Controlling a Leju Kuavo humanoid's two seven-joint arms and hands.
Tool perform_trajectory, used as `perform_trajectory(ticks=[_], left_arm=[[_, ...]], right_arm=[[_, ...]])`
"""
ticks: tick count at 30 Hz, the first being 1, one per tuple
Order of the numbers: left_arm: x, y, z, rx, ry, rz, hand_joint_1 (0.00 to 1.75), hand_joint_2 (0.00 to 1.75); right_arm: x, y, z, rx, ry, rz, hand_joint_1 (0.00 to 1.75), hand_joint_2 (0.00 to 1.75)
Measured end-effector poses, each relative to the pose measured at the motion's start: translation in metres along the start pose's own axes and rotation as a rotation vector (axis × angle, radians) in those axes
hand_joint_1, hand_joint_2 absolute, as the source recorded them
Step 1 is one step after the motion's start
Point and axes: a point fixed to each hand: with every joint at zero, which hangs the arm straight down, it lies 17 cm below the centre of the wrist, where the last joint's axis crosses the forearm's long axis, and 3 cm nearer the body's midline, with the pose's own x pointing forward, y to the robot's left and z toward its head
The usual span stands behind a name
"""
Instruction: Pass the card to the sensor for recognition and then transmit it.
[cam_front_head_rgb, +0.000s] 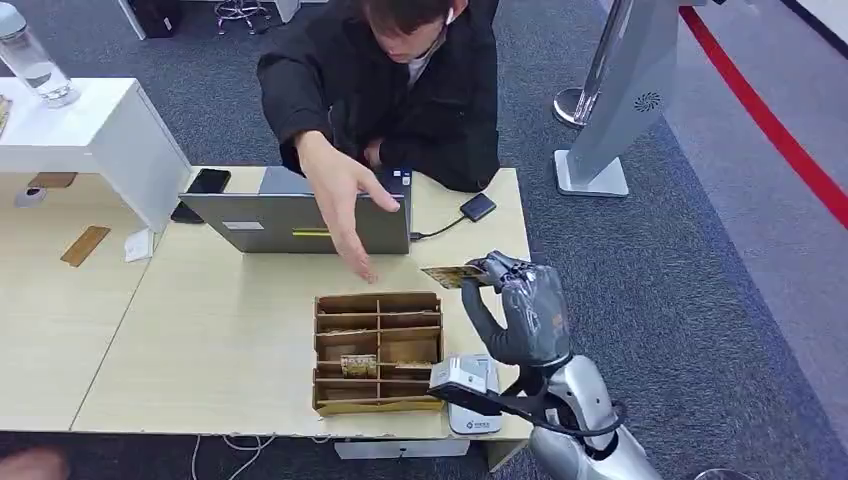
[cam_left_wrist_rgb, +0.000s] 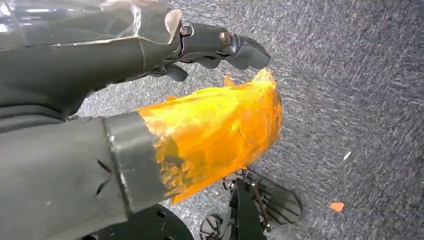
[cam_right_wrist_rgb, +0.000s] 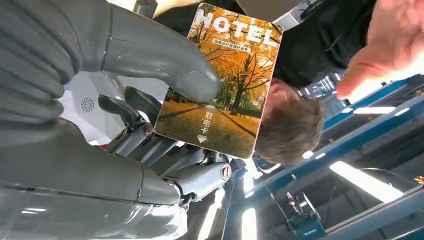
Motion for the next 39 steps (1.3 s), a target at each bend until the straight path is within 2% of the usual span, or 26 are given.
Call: perform_trajectory(ticks=[6,15,23,27,29,31,32,33,39], left_arm=[[0.001,0.000,0.000,-0.003,-0.005,-0.012,0.00,0.00],[0.008,-0.004,0.000,-0.020,-0.026,-0.071,0.00,0.00],[0.008,-0.005,0.000,-0.021,-0.026,-0.072,0.00,0.00],[0.014,-0.008,0.000,-0.036,-0.039,-0.116,0.00,0.00],[0.014,-0.008,0.000,-0.037,-0.040,-0.118,0.00,0.00],[0.015,-0.009,0.000,-0.039,-0.043,-0.125,0.00,0.00],[0.015,-0.009,0.000,-0.039,-0.044,-0.127,0.00,0.00],[0.015,-0.009,0.000,-0.040,-0.044,-0.128,0.00,0.00],[0.015,-0.009,0.000,-0.040,-0.046,-0.131,0.00,0.00]], right_arm=[[0.002,0.000,-0.002,-0.001,-0.007,0.000,1.75,1.75],[0.018,0.000,-0.034,-0.020,-0.054,0.013,1.75,1.75],[0.019,0.001,-0.035,-0.019,-0.057,0.012,1.75,1.75],[0.045,0.022,-0.054,0.019,-0.094,-0.028,1.75,1.75],[0.049,0.025,-0.055,0.024,-0.100,-0.034,0.80,1.75],[0.053,0.027,-0.056,0.030,-0.104,-0.049,0.38,1.75],[0.056,0.028,-0.057,0.033,-0.107,-0.056,0.09,1.75],[0.059,0.030,-0.057,0.037,-0.111,-0.061,0.00,1.75],[0.072,0.034,-0.058,0.046,-0.131,-0.100,0.00,1.75]])
